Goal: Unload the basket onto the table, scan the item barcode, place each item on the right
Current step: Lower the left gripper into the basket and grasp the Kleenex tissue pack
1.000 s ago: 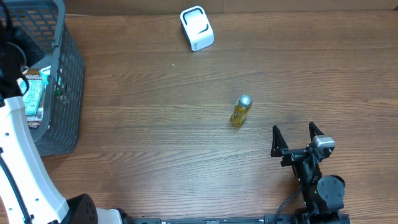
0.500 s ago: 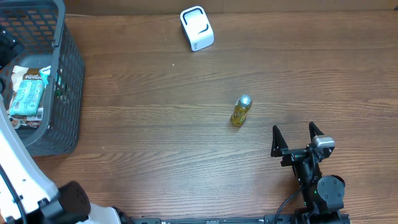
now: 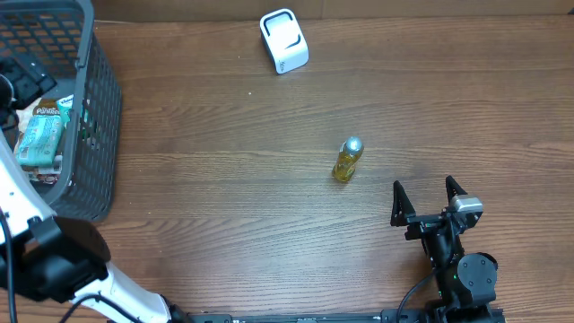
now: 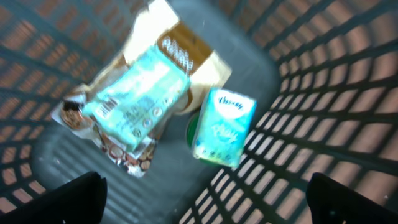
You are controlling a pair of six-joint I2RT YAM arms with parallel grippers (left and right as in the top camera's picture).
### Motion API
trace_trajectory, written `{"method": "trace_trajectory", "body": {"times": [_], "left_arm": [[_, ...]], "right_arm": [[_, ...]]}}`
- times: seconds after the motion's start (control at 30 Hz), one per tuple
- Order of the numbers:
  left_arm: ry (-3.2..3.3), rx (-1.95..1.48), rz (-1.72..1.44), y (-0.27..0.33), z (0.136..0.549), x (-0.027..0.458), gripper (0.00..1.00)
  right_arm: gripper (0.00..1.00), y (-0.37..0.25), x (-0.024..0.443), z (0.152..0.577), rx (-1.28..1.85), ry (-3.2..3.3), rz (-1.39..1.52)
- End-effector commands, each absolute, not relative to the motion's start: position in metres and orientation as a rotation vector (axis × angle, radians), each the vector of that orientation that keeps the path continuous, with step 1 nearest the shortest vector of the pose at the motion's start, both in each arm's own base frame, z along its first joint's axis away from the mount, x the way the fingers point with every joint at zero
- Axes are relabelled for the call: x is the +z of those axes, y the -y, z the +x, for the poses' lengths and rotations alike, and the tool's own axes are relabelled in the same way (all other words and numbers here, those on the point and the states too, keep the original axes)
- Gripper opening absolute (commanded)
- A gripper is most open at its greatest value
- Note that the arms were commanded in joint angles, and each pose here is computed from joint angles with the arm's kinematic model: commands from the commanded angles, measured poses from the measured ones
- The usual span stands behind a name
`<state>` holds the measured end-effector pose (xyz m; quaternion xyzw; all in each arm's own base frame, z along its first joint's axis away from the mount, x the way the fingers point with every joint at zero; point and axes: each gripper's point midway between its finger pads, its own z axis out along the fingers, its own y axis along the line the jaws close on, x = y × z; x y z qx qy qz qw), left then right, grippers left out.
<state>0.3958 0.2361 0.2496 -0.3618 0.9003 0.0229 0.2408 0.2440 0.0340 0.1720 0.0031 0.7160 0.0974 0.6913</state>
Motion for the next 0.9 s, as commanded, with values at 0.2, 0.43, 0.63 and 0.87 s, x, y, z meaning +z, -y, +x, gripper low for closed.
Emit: {"method": "trace_trajectory", "body": {"times": [0.2, 0.43, 0.63, 0.87], "left_arm": [[-2.695, -0.07, -0.949, -0.229, 0.408, 0.169, 0.88], [-2.758, -0.158, -0.909, -0.223, 0.416, 0.139, 0.85], [-2.763, -0.144, -0.912, -0.225, 0.416, 0.135, 0.76], [-2.773, -0.149, -0.917, -0.224, 0.414, 0.134, 0.71]], "right_arm": [[1.0, -0.034, 0.17, 0.244, 0.217, -1.597, 0.002], [1.0, -0.034, 0.17, 0.244, 0.217, -1.597, 0.002], [1.0, -0.034, 0.17, 0.244, 0.217, -1.597, 0.002], [1.0, -0.034, 0.17, 0.244, 0.217, -1.597, 0.002]]}}
